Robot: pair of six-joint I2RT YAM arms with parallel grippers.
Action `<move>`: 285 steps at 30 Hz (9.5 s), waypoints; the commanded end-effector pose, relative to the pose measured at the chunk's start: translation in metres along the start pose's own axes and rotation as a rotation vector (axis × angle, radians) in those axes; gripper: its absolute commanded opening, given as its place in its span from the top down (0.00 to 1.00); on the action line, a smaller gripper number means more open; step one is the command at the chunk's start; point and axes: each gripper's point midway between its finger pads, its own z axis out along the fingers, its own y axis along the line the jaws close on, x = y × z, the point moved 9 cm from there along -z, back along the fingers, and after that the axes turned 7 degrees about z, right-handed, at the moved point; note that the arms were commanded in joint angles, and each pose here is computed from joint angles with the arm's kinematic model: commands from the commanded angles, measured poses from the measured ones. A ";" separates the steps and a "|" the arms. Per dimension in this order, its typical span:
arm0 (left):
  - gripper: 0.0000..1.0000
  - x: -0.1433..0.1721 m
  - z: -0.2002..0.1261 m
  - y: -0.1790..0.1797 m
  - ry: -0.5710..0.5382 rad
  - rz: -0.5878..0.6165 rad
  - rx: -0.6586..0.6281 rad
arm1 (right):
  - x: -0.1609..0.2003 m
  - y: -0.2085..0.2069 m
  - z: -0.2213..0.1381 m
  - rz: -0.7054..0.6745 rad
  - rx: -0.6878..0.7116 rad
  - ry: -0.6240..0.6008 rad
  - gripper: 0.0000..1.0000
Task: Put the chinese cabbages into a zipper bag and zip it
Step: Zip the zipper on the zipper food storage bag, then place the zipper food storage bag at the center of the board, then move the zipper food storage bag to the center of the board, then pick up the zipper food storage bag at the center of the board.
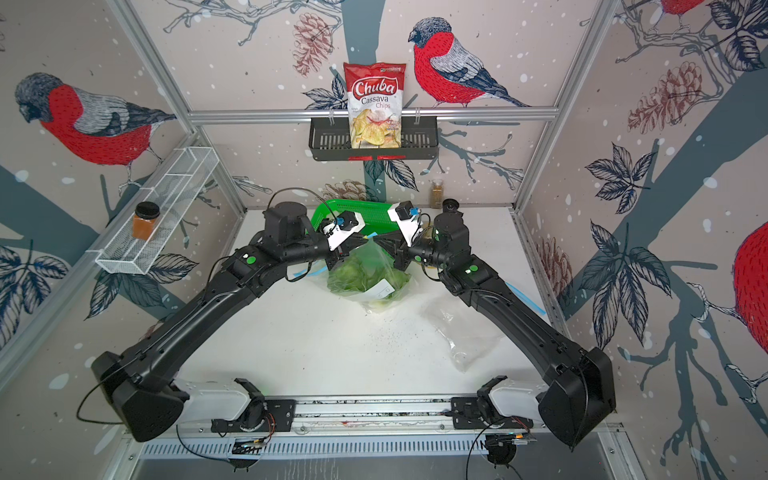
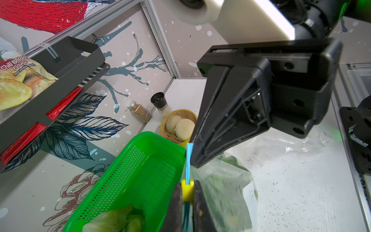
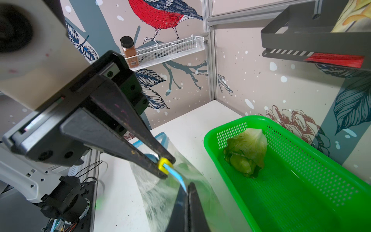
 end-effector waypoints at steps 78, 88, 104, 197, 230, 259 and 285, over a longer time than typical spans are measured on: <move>0.56 0.047 -0.008 0.042 0.125 -0.291 -0.221 | -0.023 -0.035 0.000 0.147 0.228 -0.114 1.00; 0.56 0.050 0.029 0.046 0.125 -0.302 0.002 | -0.019 -0.031 0.005 0.135 0.202 -0.100 1.00; 1.00 0.056 0.024 0.037 0.109 -0.297 -0.013 | -0.016 -0.031 0.009 0.134 0.199 -0.074 1.00; 0.27 0.146 -0.002 -0.038 0.078 -1.021 -0.446 | 0.197 -0.068 -0.114 0.980 1.091 0.215 0.00; 0.28 0.117 0.004 -0.068 0.010 -0.977 -0.342 | 0.176 -0.083 -0.160 0.992 1.158 -0.040 0.00; 0.28 0.117 0.040 -0.091 0.080 -0.983 -0.313 | 0.263 -0.108 -0.130 1.332 0.615 0.159 0.51; 0.28 0.115 0.031 -0.087 0.117 -0.978 -0.368 | 0.237 -0.081 -0.074 1.188 0.496 0.242 0.98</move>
